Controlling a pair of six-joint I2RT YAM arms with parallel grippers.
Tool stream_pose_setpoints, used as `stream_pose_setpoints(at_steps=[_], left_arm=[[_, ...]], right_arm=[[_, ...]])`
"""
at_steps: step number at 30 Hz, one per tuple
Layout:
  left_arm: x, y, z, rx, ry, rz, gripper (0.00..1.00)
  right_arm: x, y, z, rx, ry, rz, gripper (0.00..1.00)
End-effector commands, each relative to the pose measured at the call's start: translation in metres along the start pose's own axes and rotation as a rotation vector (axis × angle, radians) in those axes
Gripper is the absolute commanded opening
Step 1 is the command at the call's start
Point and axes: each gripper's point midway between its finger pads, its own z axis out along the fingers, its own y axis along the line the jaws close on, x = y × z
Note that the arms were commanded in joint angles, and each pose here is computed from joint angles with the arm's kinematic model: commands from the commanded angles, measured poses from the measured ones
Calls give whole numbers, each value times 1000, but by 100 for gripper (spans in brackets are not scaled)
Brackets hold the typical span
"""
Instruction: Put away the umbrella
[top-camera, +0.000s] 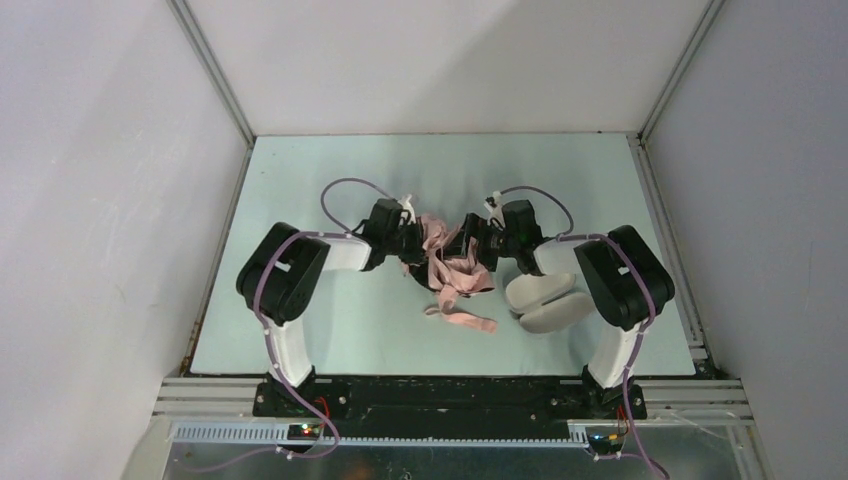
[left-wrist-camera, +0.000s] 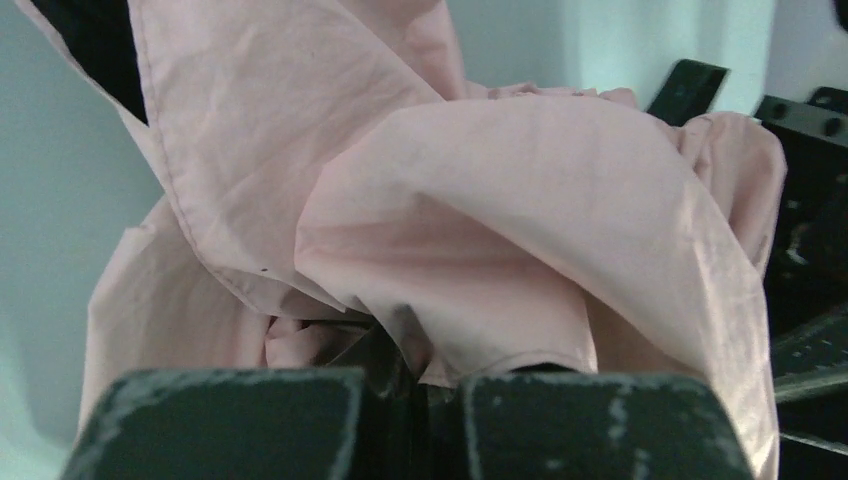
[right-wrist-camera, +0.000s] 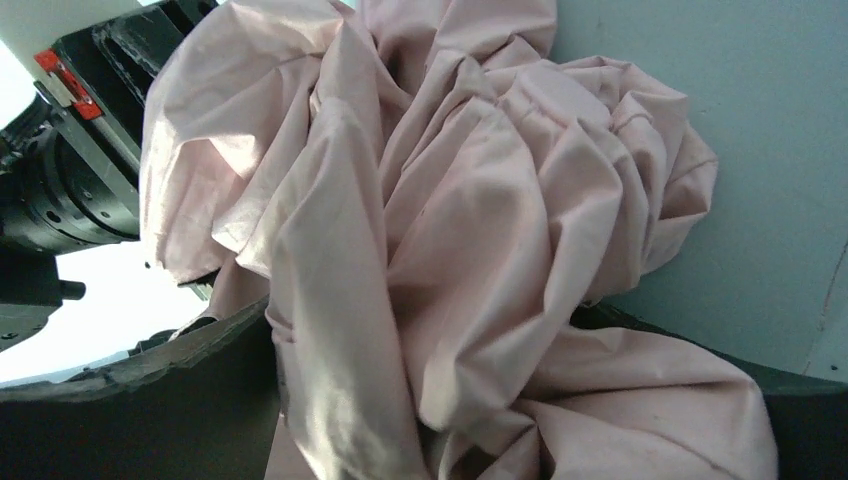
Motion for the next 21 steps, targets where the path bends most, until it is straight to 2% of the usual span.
stream_pose_setpoints(at_steps=[1,7,10,14,19,20,21], left_arm=[[36,-58,5,251,105,-44,3],[63,-95,-6,449,149,-116,0],[77,-128,-18,565,168,-138,0],[82,-164,-38,723,166,-187,0],[75,-174,-50,785,135,-185,0],[72,-171,-52,760,120,-168,0],[75,-160,-46,690,133,-189,1]], right_arm=[[42,-27,13,56,76,104,98],[54,-27,20,24,73,125,91],[59,-25,23,18,73,121,87],[62,-14,22,-23,78,115,77],[58,2,9,-52,44,91,43],[53,6,3,-56,25,66,39],[49,11,-3,-50,8,56,30]])
